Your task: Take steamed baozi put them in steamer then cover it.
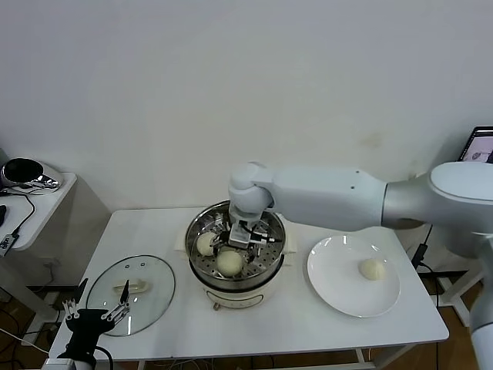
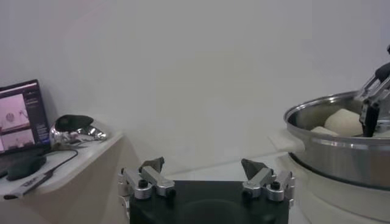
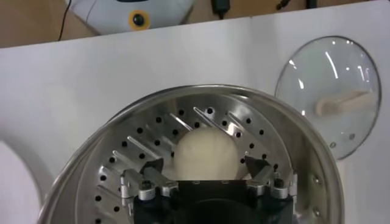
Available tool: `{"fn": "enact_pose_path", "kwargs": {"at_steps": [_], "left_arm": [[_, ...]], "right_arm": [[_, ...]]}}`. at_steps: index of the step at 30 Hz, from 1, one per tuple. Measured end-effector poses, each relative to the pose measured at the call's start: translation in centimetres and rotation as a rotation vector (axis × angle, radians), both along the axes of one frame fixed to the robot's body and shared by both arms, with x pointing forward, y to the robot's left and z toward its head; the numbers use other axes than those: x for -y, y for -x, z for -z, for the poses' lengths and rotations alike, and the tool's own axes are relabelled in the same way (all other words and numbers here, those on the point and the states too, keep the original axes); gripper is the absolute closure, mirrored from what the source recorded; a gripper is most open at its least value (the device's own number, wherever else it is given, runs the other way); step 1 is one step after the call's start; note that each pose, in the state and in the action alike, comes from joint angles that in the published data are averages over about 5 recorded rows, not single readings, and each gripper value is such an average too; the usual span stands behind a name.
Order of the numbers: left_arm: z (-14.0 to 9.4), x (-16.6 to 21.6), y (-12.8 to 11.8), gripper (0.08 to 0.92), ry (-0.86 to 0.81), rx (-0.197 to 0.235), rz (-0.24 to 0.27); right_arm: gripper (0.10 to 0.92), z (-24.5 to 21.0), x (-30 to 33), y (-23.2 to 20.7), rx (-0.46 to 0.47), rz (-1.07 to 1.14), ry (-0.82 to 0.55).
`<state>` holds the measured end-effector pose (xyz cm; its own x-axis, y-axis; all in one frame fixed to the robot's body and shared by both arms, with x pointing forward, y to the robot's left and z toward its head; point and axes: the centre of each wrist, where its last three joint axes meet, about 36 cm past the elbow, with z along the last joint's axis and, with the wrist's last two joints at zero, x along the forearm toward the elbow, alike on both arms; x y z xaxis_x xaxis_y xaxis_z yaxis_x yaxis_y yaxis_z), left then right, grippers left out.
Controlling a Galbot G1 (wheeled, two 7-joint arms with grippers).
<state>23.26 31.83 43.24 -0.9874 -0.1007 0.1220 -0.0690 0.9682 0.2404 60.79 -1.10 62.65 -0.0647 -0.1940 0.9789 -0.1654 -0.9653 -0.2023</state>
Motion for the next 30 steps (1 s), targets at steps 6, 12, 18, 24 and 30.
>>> {"fn": "enact_pose_path", "kwargs": {"at_steps": [6,12,18,24,30], "left_arm": [[-0.1,-0.1,-0.2,0.177,-0.003,0.004,0.005],[0.0,0.1,-0.3,0.177,-0.003,0.002,0.018],[-0.2,0.2,-0.4,0.177,-0.006,0.006,0.029],[-0.3,0.4,-0.4,0.177,-0.006,0.005,0.036],[-0.3,0.6,-0.4,0.177,-0.009,0.002,0.034]], "right_arm": [[0.199,-3.6,3.3,-0.1,0.033,0.174,-0.015],[0.200,-5.7,8.3,0.3,0.061,0.451,-0.046],[0.200,-6.3,14.6,0.4,0.067,0.714,-0.074],[0.200,-4.5,21.6,0.1,0.050,0.926,-0.084],[0.200,-1.2,27.6,0.3,0.025,1.072,-0.074]]}}
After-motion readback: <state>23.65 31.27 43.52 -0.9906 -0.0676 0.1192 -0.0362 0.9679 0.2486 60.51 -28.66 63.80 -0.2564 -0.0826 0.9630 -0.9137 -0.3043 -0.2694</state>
